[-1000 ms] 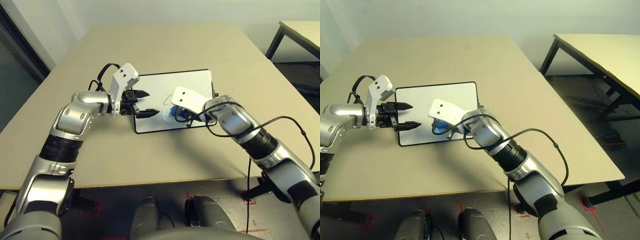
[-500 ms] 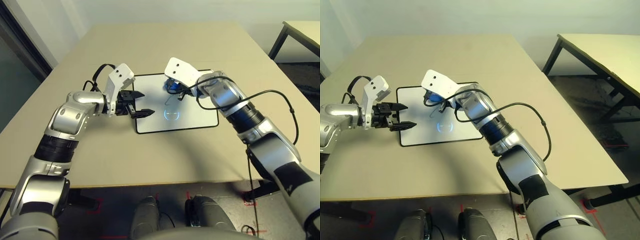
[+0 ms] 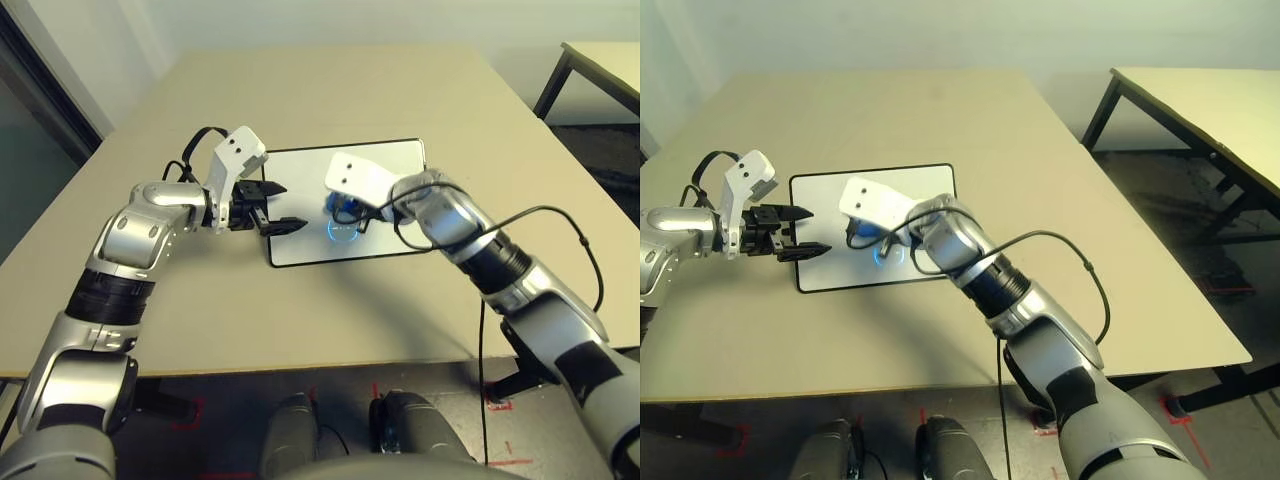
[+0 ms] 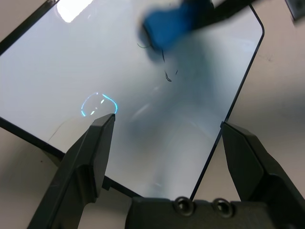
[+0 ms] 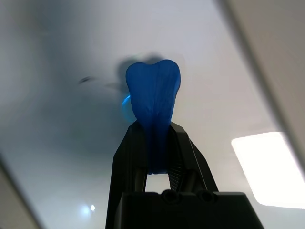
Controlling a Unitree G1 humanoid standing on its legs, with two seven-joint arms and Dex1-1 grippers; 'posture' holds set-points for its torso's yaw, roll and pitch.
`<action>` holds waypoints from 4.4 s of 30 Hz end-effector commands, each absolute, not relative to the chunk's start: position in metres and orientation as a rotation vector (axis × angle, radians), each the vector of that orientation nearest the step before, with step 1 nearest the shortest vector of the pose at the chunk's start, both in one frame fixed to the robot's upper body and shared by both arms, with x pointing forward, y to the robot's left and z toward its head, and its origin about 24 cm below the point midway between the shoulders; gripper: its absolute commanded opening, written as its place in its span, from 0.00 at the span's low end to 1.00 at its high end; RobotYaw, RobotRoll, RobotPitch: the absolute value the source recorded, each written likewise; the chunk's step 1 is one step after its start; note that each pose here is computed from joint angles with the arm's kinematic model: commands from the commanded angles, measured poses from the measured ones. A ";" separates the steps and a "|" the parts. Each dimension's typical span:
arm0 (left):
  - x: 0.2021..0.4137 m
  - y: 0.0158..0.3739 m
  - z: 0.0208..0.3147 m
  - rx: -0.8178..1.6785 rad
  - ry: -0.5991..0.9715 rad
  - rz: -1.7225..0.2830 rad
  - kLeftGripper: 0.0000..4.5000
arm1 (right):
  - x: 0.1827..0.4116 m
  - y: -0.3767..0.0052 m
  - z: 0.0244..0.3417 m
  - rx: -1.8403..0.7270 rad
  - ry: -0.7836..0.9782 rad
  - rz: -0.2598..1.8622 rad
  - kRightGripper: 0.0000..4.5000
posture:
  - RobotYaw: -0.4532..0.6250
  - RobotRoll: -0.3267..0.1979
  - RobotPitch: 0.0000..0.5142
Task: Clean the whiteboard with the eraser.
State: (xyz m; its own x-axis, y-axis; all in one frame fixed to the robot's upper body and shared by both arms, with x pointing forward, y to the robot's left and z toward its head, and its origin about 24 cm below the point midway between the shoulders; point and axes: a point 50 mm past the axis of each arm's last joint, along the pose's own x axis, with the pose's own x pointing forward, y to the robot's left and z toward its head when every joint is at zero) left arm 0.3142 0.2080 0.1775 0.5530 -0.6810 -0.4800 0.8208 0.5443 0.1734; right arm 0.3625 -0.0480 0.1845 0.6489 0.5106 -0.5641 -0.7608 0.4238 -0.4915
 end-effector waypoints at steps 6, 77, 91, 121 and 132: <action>0.312 0.208 0.181 0.413 0.382 -0.914 1.00 | 0.338 -0.040 0.167 -0.823 0.391 0.927 0.13 | 0.41 0.62 0.10; 0.315 0.205 0.178 0.407 0.376 -0.917 1.00 | 0.371 -0.051 0.187 -1.030 0.428 0.840 0.13 | 0.41 0.62 0.06; 0.316 0.203 0.176 0.404 0.376 -0.928 1.00 | 0.367 -0.086 0.170 -1.043 0.529 0.798 0.13 | 0.39 0.62 0.07; 0.313 0.209 0.171 0.392 0.402 -0.910 1.00 | 0.362 -0.018 0.184 -1.048 0.387 0.942 0.13 | 0.37 0.62 0.13; 0.314 0.207 0.172 0.396 0.398 -0.918 1.00 | 0.369 -0.017 0.188 -1.018 0.380 0.908 0.13 | 0.37 0.62 0.13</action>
State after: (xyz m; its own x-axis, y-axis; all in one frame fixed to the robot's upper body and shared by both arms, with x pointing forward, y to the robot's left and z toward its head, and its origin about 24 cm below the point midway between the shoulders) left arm 0.3138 0.2077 0.1725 0.5517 -0.6803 -0.4826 0.8185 0.5527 0.1566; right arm 0.3614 -0.0127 0.1844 0.5582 0.4845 -0.6735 -0.8142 0.1641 -0.5568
